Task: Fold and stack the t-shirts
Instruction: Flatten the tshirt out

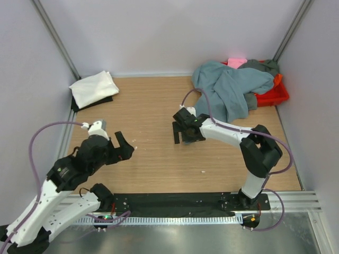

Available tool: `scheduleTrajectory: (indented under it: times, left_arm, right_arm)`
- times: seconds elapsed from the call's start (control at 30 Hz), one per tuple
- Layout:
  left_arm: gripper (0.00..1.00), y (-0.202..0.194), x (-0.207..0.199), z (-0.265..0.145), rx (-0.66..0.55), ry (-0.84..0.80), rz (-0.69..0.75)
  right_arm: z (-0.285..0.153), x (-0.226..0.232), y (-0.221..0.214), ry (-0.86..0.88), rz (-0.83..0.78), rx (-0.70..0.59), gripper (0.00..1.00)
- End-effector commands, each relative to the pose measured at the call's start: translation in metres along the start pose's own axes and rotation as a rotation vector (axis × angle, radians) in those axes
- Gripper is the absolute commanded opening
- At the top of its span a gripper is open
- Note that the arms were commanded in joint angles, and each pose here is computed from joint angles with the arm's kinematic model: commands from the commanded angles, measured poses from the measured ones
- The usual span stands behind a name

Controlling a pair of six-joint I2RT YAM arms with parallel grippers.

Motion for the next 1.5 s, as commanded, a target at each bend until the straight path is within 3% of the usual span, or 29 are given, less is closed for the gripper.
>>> scheduleTrajectory:
  times: [0.0, 0.2, 0.3, 0.4, 0.43, 0.5, 0.67, 0.8, 0.97, 1.03, 1.1, 1.2, 1.47]
  left_arm:
    - [1.00, 0.017, 0.013, -0.036, -0.099, 0.004, 0.010]
    - [1.00, 0.006, 0.027, -0.039, -0.118, 0.004, 0.036]
    - [1.00, 0.006, 0.026, -0.043, -0.129, -0.026, 0.041]
    - [1.00, 0.005, 0.027, -0.046, -0.147, -0.046, 0.030]
    - [1.00, 0.005, 0.027, -0.047, -0.152, -0.053, 0.029]
    - [1.00, 0.005, 0.027, -0.047, -0.157, -0.059, 0.027]
    - [1.00, 0.005, 0.026, -0.044, -0.144, -0.051, 0.030]
    - [1.00, 0.006, 0.025, -0.042, -0.144, -0.041, 0.029]
    - [1.00, 0.008, 0.024, -0.039, -0.138, -0.015, 0.023]
    - [0.98, 0.010, 0.017, -0.036, -0.134, -0.038, 0.001]
    - [0.97, 0.005, 0.007, -0.028, -0.099, -0.092, -0.019]
    - [0.97, 0.002, -0.011, -0.009, -0.062, -0.163, -0.037]
    - [0.96, 0.004, -0.066, 0.071, 0.059, -0.187, -0.001]
  right_arm:
    - [0.001, 0.003, 0.024, -0.110, -0.034, -0.095, 1.00]
    - [0.032, 0.009, 0.028, -0.203, -0.085, -0.070, 1.00]
    - [0.043, 0.009, 0.021, -0.213, -0.088, -0.047, 0.93]
    - [0.053, 0.008, 0.011, -0.217, -0.093, -0.020, 0.72]
    - [0.056, 0.005, 0.007, -0.223, -0.097, -0.012, 0.59]
    - [0.056, 0.002, 0.006, -0.237, -0.100, -0.014, 0.47]
    - [0.034, -0.011, 0.013, -0.298, -0.138, -0.047, 0.02]
    - [-0.039, -0.015, 0.054, -0.300, -0.125, -0.183, 0.01]
    - [-0.207, -0.030, 0.106, -0.233, -0.015, -0.452, 0.02]
    - [-0.283, -0.061, 0.111, -0.227, 0.077, -0.573, 0.01]
    - [-0.321, -0.094, 0.100, -0.288, 0.147, -0.628, 0.02]
    - [-0.350, -0.129, 0.075, -0.276, 0.242, -0.692, 0.02]
    - [-0.311, -0.174, 0.016, -0.378, 0.354, -0.698, 0.01]
Point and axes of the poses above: each gripper's point midway between its finger pads, its own z axis out along the fingers, its own x axis along the line the jaws close on, y = z × x, the point moved 6 cm from there along -z, back along the fingers, and after that the axes turned 4 degrees about z, right-handed, at the moved point
